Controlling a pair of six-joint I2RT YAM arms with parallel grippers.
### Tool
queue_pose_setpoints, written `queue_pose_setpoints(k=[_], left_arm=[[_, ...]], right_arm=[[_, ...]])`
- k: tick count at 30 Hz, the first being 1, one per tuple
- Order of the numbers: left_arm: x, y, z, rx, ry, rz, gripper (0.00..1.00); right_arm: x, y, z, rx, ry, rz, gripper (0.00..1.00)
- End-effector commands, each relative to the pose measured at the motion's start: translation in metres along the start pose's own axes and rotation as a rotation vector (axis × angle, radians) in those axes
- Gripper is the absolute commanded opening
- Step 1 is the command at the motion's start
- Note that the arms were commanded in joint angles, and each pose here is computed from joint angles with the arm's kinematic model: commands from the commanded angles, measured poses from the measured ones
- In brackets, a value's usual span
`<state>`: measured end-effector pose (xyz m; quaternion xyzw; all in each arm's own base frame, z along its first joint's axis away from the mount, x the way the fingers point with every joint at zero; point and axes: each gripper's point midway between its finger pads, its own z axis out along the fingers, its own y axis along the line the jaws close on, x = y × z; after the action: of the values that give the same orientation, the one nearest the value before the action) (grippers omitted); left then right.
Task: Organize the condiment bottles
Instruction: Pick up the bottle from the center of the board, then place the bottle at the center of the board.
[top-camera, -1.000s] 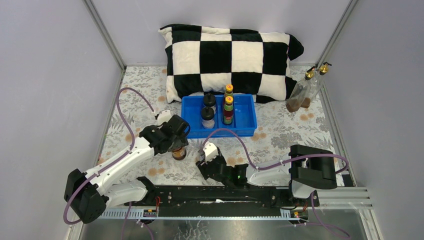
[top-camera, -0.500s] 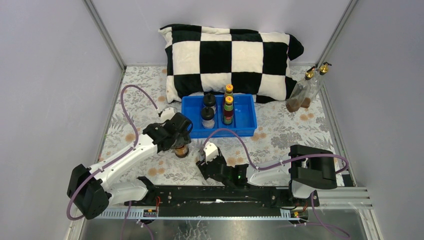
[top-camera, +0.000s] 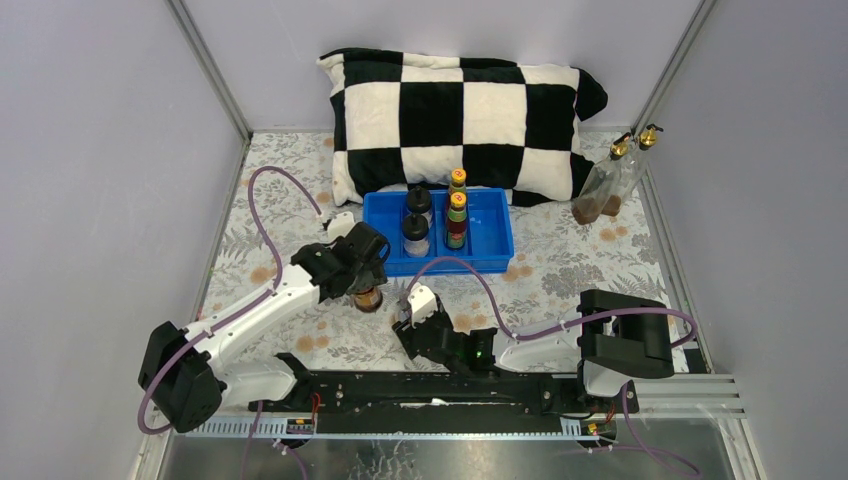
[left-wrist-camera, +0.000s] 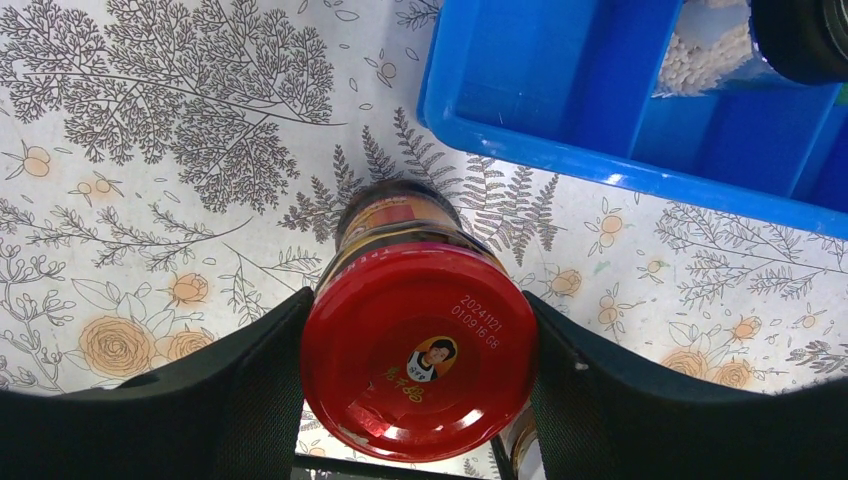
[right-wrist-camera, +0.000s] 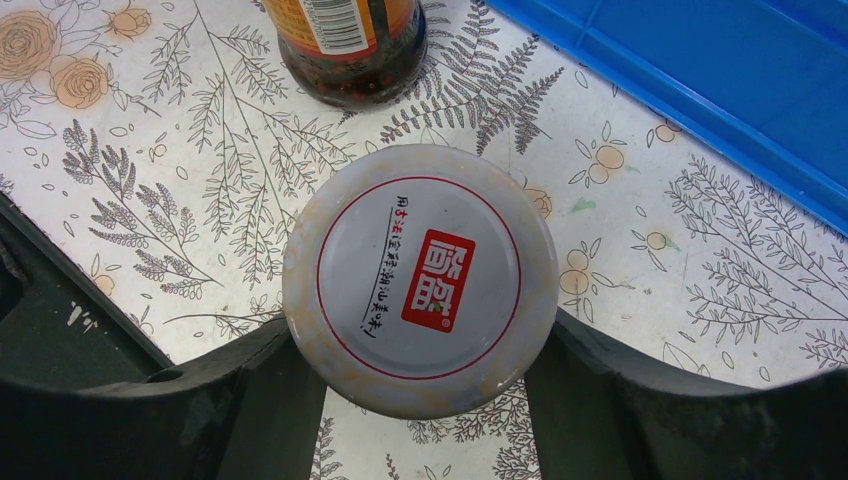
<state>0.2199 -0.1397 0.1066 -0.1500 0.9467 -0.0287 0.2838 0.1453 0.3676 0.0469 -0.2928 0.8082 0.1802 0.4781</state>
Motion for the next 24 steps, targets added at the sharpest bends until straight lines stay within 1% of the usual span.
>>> queue_pose_setpoints(k=[1, 24], left_arm=[[-0.008, -0.022, -0.003, 0.074, -0.017, -0.021, 0.74], [-0.003, -0.040, 0.005, 0.108, 0.003, 0.006, 0.73]], right_arm=[[0.004, -0.012, -0.003, 0.036, 0.010, -0.003, 0.65], [0.010, -0.025, -0.012, 0.058, 0.006, 0.013, 0.64]])
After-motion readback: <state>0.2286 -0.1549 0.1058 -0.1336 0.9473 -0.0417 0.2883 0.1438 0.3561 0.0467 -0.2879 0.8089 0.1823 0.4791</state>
